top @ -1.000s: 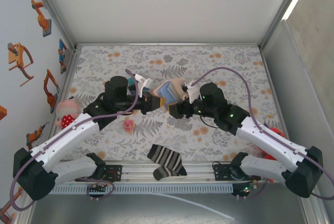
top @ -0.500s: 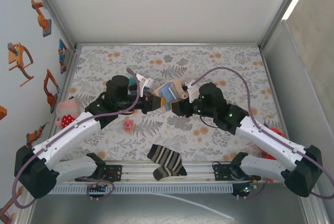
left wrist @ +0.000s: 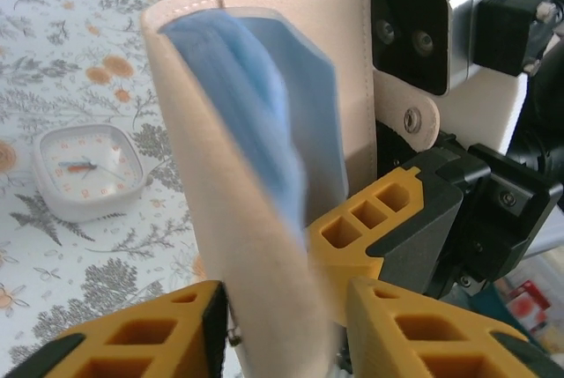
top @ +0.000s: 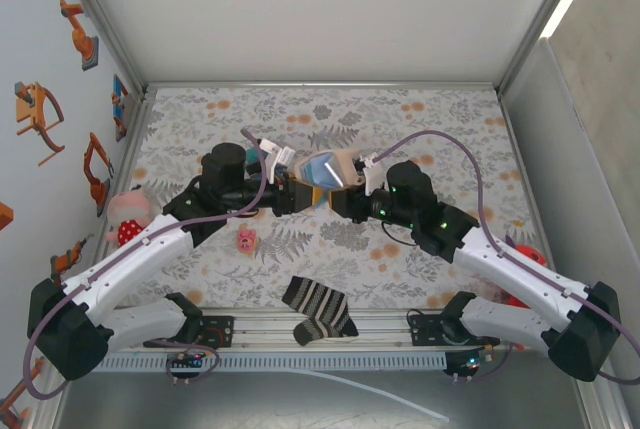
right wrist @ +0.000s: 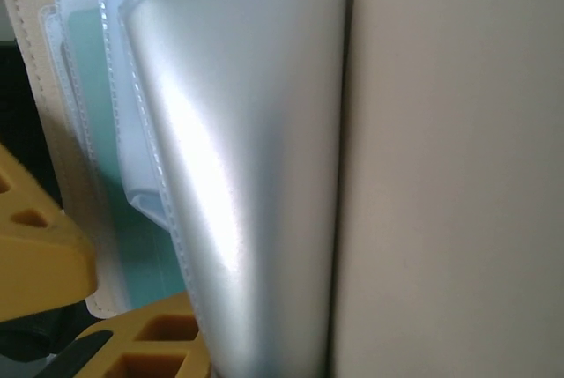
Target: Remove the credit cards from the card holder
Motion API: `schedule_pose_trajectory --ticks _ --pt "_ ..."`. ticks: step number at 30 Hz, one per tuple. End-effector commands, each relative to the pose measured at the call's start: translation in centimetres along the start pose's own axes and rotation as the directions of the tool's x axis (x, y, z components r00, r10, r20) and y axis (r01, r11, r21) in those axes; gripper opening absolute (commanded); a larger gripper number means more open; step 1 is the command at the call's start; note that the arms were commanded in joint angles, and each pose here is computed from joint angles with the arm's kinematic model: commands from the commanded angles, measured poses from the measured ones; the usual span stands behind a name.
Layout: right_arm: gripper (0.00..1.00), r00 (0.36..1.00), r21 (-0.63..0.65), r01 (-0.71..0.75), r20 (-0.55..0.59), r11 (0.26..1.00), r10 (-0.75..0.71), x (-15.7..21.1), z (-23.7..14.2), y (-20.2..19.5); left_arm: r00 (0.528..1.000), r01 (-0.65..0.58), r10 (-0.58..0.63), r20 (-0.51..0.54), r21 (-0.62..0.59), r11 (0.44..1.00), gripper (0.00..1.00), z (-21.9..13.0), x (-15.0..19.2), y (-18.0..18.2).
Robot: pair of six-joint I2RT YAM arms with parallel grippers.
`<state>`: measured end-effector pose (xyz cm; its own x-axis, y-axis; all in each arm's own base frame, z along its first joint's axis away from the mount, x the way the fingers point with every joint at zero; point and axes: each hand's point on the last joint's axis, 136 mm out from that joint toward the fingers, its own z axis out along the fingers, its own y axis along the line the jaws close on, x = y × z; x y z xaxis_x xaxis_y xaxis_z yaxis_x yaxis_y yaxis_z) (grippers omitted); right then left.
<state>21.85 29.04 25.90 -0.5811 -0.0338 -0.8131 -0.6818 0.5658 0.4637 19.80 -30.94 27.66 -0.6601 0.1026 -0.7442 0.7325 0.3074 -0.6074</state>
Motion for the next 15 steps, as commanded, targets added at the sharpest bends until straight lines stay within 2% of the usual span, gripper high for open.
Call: schedule_pose_trajectory --ticks 1,5,11,15 --pt "0.28 0.998 -0.039 -0.004 0.066 0.999 0.007 -1.41 -0.38 1.03 1.000 -0.025 0.025 0.001 0.043 0.999 0.49 -0.06 -0.03 -1.01" --pt "0.27 0.996 -0.024 -0.020 0.081 1.000 0.022 -1.50 -0.47 0.68 0.999 -0.036 0.035 0.003 0.042 0.998 0.49 -0.39 0.10 -1.11" --pt "0.25 0.992 -0.032 -0.055 0.109 0.998 0.058 -1.73 -0.40 0.59 0.999 -0.035 0.035 -0.005 0.045 0.998 0.33 -0.36 0.51 -0.99" --pt "0.24 0.989 -0.043 -0.077 0.125 0.996 0.082 -1.87 -0.34 0.60 0.999 -0.031 0.032 -0.010 0.043 0.999 0.26 -0.31 0.69 -0.83"
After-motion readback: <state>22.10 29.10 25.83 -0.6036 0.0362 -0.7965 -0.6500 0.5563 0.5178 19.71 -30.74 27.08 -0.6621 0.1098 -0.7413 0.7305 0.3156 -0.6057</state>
